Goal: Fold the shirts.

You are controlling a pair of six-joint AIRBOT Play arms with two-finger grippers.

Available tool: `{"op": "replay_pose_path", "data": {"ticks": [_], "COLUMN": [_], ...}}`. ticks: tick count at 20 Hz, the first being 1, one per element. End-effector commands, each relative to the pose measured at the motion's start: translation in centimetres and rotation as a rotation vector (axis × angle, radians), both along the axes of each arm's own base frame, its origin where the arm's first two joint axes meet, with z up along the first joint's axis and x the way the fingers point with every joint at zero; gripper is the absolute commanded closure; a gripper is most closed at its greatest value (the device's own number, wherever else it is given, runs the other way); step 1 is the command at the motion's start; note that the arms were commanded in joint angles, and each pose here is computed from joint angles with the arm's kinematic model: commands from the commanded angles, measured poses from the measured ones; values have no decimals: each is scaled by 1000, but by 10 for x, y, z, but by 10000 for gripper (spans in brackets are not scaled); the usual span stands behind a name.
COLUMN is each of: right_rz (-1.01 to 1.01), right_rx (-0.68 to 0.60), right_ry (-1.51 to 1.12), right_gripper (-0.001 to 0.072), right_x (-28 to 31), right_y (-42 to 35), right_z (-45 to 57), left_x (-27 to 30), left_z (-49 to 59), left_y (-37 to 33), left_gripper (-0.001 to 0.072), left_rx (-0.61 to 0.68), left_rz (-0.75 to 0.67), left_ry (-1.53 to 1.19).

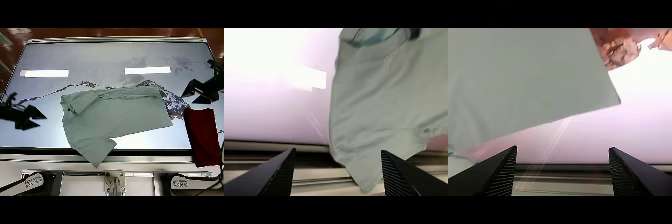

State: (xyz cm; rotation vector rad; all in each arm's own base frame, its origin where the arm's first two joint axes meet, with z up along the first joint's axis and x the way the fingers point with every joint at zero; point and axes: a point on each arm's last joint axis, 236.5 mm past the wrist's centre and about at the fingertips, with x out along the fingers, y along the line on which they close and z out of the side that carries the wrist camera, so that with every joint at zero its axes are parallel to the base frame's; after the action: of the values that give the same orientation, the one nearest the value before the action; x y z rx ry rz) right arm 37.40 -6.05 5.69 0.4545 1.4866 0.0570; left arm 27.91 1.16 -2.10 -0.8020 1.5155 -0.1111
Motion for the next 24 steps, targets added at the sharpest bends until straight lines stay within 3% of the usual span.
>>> {"op": "replay_pose_path", "data": {"ticks": [1,4,9,15,16,19,21,24], "right_rz": [-68,-54,-29,-25,-27,-33,-21,-10], "right_rx": [103,153,149,130,126,72,11,45], "right_ry": [-8,42,54,65,60,56,83,67], "right_gripper": [35,36,36,36,36,36,36,36], "right_x": [-27,-38,-39,-42,-41,-40,-50,-53], "right_y": [13,32,44,40,39,28,15,24], "right_z": [-18,-34,-44,-46,-46,-53,-70,-97], "left_x": [-52,-63,-86,-61,-61,-61,-60,-59], "left_z": [-53,-78,-110,-112,-113,-115,-115,-111], "left_y": [-33,-59,-95,-125,-127,-129,-129,-129], "left_gripper": [88,89,90,131,242,388,613,668], "left_rx": [-86,-149,-141,-188,-183,-169,-166,-162], "left_rz": [29,46,-63,-21,-23,-16,-26,-58], "left_ry": [51,60,151,94,99,106,97,58]}}
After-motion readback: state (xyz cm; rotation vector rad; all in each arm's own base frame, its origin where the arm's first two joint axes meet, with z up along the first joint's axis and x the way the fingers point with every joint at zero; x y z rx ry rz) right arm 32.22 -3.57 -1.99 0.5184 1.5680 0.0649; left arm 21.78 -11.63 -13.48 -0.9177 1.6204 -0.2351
